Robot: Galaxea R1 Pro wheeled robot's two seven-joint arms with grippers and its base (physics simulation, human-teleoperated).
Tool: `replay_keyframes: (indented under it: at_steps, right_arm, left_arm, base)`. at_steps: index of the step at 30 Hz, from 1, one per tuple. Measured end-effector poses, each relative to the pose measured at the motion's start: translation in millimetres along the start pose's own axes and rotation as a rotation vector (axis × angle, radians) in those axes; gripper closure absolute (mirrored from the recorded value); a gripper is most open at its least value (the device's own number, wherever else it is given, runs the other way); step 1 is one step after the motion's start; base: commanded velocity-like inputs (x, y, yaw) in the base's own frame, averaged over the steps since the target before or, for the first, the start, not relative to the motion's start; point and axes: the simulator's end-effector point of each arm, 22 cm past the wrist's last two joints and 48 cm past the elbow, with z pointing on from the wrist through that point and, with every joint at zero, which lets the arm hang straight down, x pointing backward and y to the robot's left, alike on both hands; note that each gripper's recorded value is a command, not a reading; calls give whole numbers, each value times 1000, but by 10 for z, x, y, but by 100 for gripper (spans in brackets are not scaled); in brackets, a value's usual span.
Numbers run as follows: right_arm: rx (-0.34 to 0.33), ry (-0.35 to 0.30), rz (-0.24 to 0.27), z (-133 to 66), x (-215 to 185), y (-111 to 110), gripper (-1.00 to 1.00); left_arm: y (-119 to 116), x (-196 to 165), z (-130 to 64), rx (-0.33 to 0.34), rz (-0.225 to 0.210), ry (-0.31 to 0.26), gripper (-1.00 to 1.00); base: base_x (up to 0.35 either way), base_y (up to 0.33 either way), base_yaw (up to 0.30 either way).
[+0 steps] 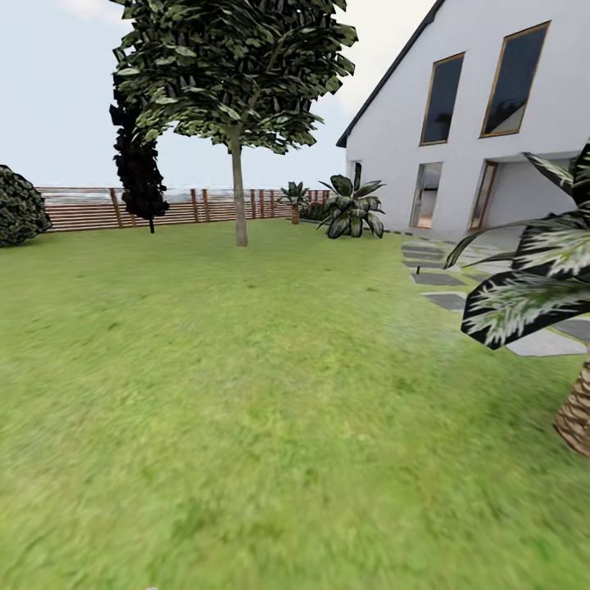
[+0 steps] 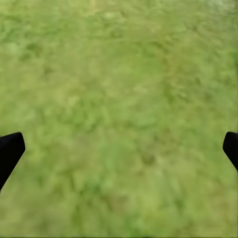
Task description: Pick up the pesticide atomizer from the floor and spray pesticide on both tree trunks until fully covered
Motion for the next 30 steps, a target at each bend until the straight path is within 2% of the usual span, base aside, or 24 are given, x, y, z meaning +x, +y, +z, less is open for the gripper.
replay_keyframes:
  at_steps: [25, 30]
  right_arm:
    - [0, 0, 0, 0, 0, -1, -100]
    - [-1, 0, -1, 0, 0, 3, -100]
  left_arm:
    - [0, 0, 0, 0, 0, 0, -100]
    - [0, 0, 0, 0, 0, 0, -100]
  base:
    - [338, 0, 0]
    - [338, 0, -100]
